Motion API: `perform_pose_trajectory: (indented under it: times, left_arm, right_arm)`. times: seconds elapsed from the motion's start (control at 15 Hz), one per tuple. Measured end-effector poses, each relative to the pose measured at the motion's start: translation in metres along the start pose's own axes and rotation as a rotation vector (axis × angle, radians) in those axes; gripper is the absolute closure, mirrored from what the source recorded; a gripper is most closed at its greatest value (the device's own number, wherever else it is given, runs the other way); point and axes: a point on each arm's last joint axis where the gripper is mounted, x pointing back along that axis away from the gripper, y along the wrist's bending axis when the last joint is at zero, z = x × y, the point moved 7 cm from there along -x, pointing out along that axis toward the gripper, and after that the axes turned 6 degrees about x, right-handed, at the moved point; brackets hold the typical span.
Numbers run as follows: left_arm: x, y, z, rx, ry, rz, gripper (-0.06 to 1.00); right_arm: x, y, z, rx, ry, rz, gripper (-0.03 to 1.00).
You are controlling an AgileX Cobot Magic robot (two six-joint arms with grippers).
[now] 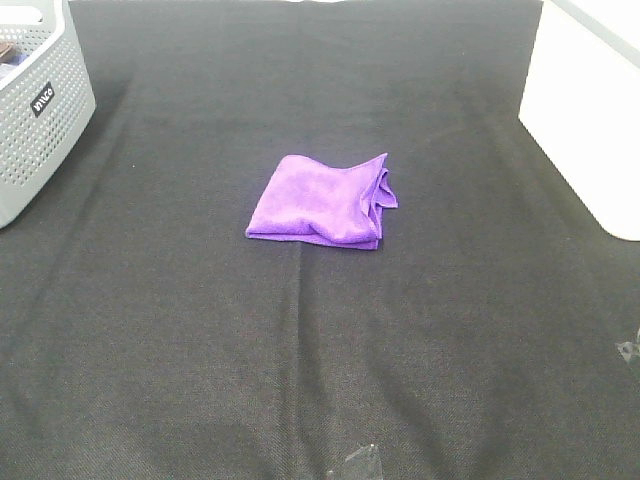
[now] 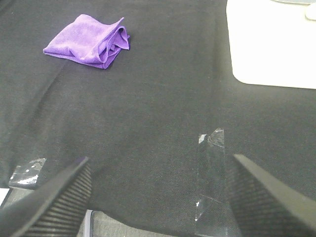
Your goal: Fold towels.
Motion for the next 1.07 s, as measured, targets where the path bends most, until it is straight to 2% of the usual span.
perform_pose_trajectory:
  times: [0.33, 0.47, 0.67, 1.07]
  left_arm:
    - [-0.005, -0.006, 0.005, 0.021, 0.022, 0.038, 0.29]
    - [-0.007, -0.008, 0.001, 0.029, -0.007, 0.051, 0.29]
    - [-0.015, -0.008, -0.004, 0.041, -0.052, 0.058, 0.29]
    - [-0.016, -0.008, -0.005, 0.053, -0.063, 0.058, 0.29]
  right_arm:
    - [-0.03, 0.0, 0.03, -0.006, 0.112, -0.014, 0.23]
    - [-0.039, -0.002, 0.027, -0.01, 0.07, -0.001, 0.23]
    - [-0.043, -0.003, 0.029, -0.01, 0.072, 0.003, 0.23]
    - [-0.044, -0.003, 0.03, 0.024, 0.074, 0.002, 0.23]
